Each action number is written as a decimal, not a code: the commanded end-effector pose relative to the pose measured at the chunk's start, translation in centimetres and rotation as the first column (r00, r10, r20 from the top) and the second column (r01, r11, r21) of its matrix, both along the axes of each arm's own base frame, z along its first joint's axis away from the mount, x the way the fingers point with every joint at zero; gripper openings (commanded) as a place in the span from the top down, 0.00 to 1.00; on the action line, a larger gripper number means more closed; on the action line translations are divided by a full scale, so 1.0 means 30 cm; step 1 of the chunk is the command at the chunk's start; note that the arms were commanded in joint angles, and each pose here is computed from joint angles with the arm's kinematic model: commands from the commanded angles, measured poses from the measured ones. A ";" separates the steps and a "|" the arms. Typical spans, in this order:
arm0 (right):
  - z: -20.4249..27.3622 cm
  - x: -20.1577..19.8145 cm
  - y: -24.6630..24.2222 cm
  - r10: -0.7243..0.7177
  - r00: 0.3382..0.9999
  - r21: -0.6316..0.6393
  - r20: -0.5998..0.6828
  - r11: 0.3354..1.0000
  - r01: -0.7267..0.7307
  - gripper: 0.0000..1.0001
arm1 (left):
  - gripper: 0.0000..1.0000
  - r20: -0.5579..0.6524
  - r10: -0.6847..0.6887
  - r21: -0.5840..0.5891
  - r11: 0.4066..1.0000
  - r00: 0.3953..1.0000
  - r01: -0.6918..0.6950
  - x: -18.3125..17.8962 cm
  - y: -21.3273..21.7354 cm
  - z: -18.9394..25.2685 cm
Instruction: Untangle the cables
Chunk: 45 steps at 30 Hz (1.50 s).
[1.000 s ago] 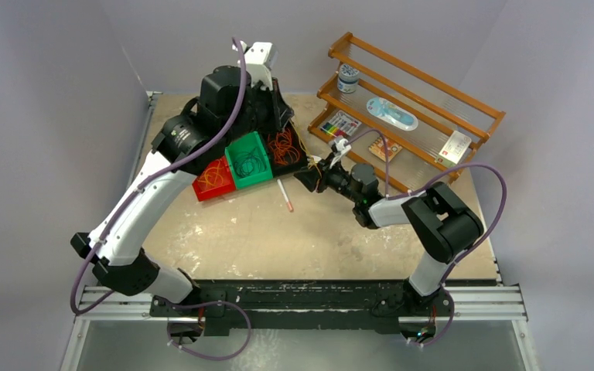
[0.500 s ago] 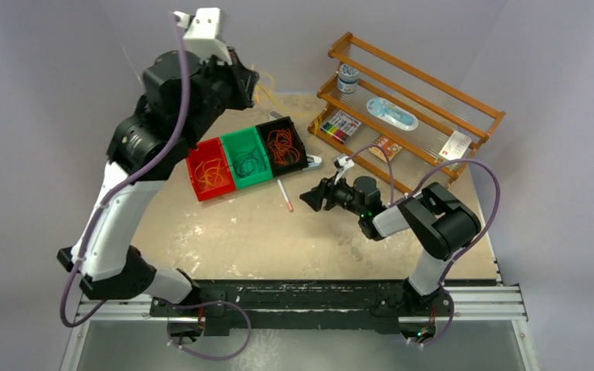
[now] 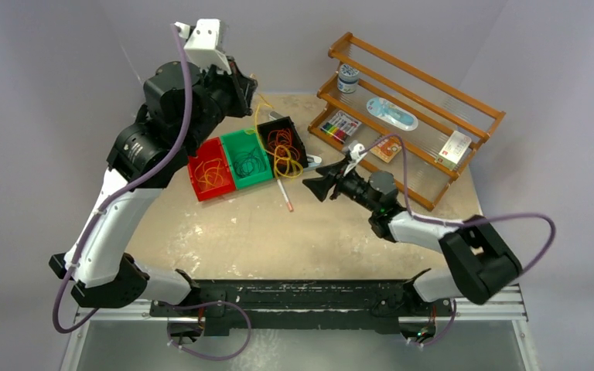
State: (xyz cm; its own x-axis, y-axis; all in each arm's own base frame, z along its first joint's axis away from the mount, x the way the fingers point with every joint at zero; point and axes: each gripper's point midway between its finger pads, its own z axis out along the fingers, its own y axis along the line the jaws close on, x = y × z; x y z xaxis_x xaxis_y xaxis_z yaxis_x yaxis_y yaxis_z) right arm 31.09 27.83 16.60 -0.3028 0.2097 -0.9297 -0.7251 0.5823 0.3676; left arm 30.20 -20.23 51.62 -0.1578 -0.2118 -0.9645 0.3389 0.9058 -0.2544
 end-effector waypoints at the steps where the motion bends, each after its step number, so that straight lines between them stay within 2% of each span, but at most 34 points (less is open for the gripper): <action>1: 0.279 -0.047 -0.019 0.037 0.942 0.019 0.333 0.999 -0.046 0.34 | 1.00 0.048 -0.034 -0.049 0.998 0.998 0.037 -0.015 -0.012 0.038; 4: 0.405 -0.108 -0.016 0.082 0.887 0.037 0.454 0.993 -0.111 0.33 | 1.00 0.036 -0.069 -0.062 0.995 0.997 0.071 -0.019 -0.039 0.016; 8: 0.537 -0.153 0.000 0.135 0.823 0.032 0.552 0.983 -0.183 0.34 | 1.00 0.025 -0.118 -0.087 0.989 0.993 0.120 -0.022 -0.081 -0.007; 14: 0.628 -0.154 0.020 0.179 0.776 -0.022 0.604 0.978 -0.209 0.37 | 1.00 0.014 -0.151 -0.106 0.983 0.989 0.151 -0.011 -0.119 -0.025; 19: 0.667 -0.163 0.070 0.241 0.738 -0.033 0.631 0.958 -0.285 0.39 | 1.00 0.008 -0.147 -0.122 0.981 0.989 0.147 0.005 -0.134 -0.035; 25: 0.686 -0.156 0.166 0.266 0.723 -0.016 0.638 0.943 -0.332 0.40 | 1.00 0.002 -0.147 -0.136 0.980 0.989 0.146 0.019 -0.149 -0.042; 29: 0.709 -0.098 0.163 0.172 0.751 0.043 0.638 0.965 -0.258 0.37 | 1.00 -0.002 -0.167 -0.148 0.975 0.986 0.165 0.016 -0.164 -0.045; 33: 0.734 -0.063 0.155 0.114 0.752 0.068 0.650 0.976 -0.206 0.36 | 1.00 -0.004 -0.181 -0.154 0.972 0.984 0.178 0.012 -0.173 -0.051; 45: 0.789 -0.028 0.262 0.201 0.708 0.057 0.677 0.945 -0.323 0.37 | 1.00 -0.004 -0.194 -0.158 0.969 0.981 0.191 0.012 -0.183 -0.056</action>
